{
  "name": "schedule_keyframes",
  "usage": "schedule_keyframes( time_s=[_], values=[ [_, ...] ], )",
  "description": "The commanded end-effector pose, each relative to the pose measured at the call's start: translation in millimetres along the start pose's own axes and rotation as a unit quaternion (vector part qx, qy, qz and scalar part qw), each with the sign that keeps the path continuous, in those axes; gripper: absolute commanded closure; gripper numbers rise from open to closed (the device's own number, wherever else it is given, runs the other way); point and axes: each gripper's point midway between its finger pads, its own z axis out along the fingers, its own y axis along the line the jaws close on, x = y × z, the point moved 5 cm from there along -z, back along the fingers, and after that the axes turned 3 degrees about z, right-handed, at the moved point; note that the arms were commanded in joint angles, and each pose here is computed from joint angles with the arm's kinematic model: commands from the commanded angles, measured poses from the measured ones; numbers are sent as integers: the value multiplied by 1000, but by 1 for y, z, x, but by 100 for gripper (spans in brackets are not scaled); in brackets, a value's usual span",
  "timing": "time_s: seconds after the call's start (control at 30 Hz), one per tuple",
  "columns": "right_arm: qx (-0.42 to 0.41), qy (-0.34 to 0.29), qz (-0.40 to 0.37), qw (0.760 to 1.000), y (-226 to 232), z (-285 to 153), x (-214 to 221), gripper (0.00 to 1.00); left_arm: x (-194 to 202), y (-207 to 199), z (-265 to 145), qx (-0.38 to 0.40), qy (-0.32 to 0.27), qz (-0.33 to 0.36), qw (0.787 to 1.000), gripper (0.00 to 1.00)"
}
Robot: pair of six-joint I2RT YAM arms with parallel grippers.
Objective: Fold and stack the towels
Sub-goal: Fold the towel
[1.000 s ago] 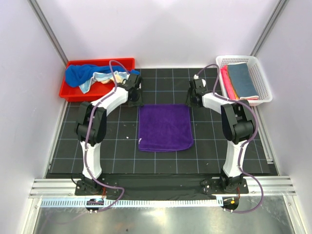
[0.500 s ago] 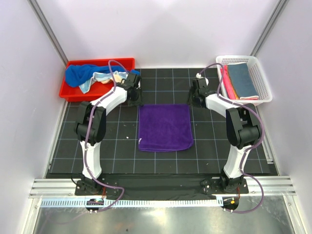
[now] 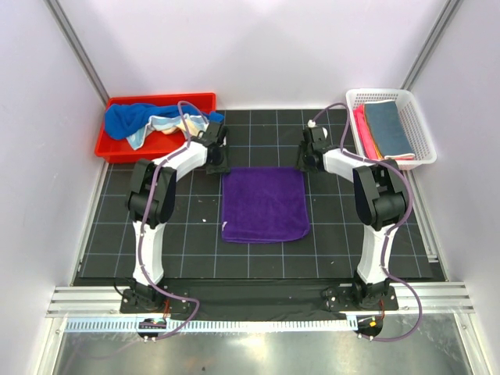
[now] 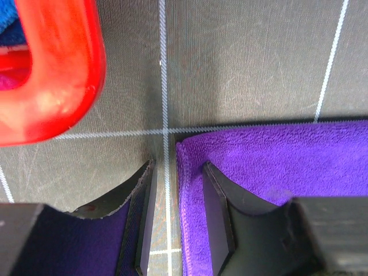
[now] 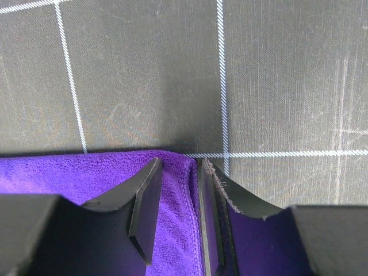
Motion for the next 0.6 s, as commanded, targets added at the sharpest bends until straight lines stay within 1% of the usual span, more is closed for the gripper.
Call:
schedule_keyframes(
  time_s=[0.0, 0.2, 0.3, 0.43, 0.47, 0.5, 0.53, 0.57],
  values=[
    [0, -9, -9, 1000, 5, 3, -7, 59, -10, -1, 5, -1, -35, -3, 999, 59],
    [-3, -4, -9, 1000, 7, 6, -5, 62, -7, -2, 12, 8, -39, -8, 999, 59],
    [-2, -1, -8, 1000, 6, 7, -3, 65, -5, -4, 15, 16, -36, -11, 999, 61],
    [-3, 0, -6, 1000, 5, 4, 1, 73, 2, -5, 18, 20, -31, -18, 999, 67],
    [-3, -1, -4, 1000, 5, 3, 1, 74, 2, -5, 18, 20, -31, -19, 999, 70],
    [-4, -1, -2, 1000, 5, 2, 1, 79, 5, -5, 18, 20, -30, -20, 999, 71],
    [-6, -1, -1, 1000, 5, 2, 1, 81, 3, -5, 18, 23, -32, -22, 999, 72],
    [-9, 0, -1, 1000, 6, 1, 2, 83, 3, -6, 18, 25, -33, -23, 999, 78]
  ],
)
